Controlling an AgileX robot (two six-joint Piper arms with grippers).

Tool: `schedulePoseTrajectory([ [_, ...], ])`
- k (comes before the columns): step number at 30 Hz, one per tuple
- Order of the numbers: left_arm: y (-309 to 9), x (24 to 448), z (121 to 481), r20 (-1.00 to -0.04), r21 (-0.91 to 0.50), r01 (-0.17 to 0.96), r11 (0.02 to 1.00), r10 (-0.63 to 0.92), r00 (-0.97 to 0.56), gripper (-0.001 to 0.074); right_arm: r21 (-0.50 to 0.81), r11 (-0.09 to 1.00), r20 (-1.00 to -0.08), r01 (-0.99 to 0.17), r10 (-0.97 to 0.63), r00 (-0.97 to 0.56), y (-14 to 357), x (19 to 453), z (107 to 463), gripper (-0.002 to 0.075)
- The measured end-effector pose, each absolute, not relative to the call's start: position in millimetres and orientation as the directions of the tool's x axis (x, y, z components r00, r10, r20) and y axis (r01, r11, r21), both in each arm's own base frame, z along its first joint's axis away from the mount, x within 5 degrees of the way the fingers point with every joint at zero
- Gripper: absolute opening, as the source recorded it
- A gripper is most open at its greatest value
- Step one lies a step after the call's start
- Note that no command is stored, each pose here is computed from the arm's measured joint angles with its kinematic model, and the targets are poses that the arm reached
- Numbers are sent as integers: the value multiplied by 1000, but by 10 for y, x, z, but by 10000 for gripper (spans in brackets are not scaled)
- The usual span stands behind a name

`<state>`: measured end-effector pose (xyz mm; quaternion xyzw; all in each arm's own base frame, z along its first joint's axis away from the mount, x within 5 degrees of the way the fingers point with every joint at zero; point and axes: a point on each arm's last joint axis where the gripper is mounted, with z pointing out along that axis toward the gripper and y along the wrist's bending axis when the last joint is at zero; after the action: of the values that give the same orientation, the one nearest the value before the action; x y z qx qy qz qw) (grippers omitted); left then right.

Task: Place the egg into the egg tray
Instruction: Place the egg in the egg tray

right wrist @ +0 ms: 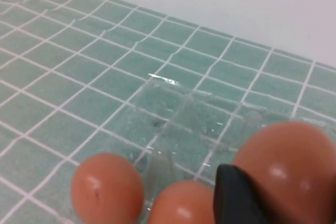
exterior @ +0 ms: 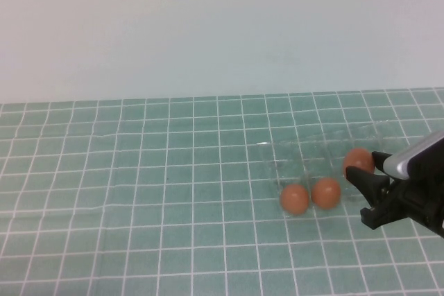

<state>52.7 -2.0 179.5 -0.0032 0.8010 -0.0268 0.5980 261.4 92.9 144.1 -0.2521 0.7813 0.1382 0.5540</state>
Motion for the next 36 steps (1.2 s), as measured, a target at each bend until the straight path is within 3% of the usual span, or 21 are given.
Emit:
schedulePoseTrajectory([
  [12,-20,527,1795,-958,-47,27,999,-37,-285,-1,-68,835,-935,-546,-244,-257,937,2653,1197,332],
  [36,-20,527,1795,-958,-47,27,999,-37,-285,-1,-101,855,-932,-509,-261,-252,898,2682,1154,329],
])
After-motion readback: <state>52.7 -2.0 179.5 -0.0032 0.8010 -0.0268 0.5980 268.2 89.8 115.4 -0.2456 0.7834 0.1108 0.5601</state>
